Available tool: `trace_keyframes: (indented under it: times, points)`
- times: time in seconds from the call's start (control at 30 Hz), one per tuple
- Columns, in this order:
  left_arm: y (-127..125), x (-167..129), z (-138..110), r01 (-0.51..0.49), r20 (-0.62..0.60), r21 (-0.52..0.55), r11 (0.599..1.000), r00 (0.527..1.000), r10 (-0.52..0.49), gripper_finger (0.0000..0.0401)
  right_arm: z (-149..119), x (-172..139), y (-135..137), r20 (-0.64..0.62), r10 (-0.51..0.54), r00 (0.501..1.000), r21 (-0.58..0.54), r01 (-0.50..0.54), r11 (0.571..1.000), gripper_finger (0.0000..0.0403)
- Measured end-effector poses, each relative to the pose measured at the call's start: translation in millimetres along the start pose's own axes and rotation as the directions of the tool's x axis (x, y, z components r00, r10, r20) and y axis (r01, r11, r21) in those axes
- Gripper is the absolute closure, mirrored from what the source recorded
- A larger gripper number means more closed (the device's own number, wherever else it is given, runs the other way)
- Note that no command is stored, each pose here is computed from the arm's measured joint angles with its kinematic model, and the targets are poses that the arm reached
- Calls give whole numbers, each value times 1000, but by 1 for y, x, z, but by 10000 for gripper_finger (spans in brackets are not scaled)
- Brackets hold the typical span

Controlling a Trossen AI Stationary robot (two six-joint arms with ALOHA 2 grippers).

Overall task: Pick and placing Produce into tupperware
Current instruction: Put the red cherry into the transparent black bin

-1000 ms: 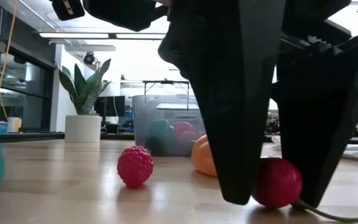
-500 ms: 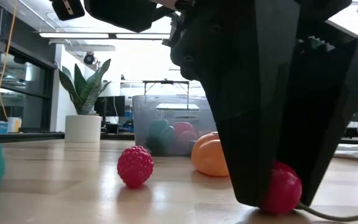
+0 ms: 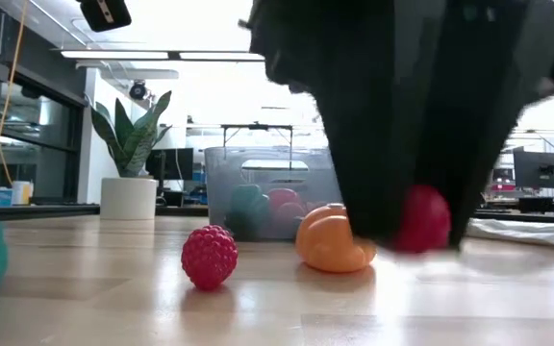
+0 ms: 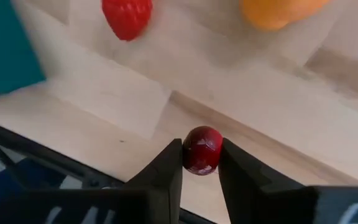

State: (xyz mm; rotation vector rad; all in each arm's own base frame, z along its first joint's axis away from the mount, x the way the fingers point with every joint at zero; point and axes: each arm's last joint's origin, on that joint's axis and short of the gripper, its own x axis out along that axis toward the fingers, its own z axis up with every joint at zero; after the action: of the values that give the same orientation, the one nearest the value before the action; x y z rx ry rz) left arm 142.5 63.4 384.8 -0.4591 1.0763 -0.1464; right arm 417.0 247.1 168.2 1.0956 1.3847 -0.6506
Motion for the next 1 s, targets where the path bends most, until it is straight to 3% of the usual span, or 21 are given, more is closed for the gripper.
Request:
trace_keyframes:
  times: [0.33, 0.53, 1.0]
  points:
    - [0, 0, 0, 0, 0, 0, 1000, 1000, 0, 355, 8, -55, 4, 112, -77, 991, -82, 86, 993, 328]
    - [0, 0, 0, 0, 0, 0, 1000, 1000, 0, 355, 22, -80, 7, 159, -66, 985, -131, 88, 988, 328]
    - [0, 0, 0, -5, -1, -10, 1000, 1000, 5, 355, 103, -98, 1, 179, -91, 980, -259, 136, 956, 328]
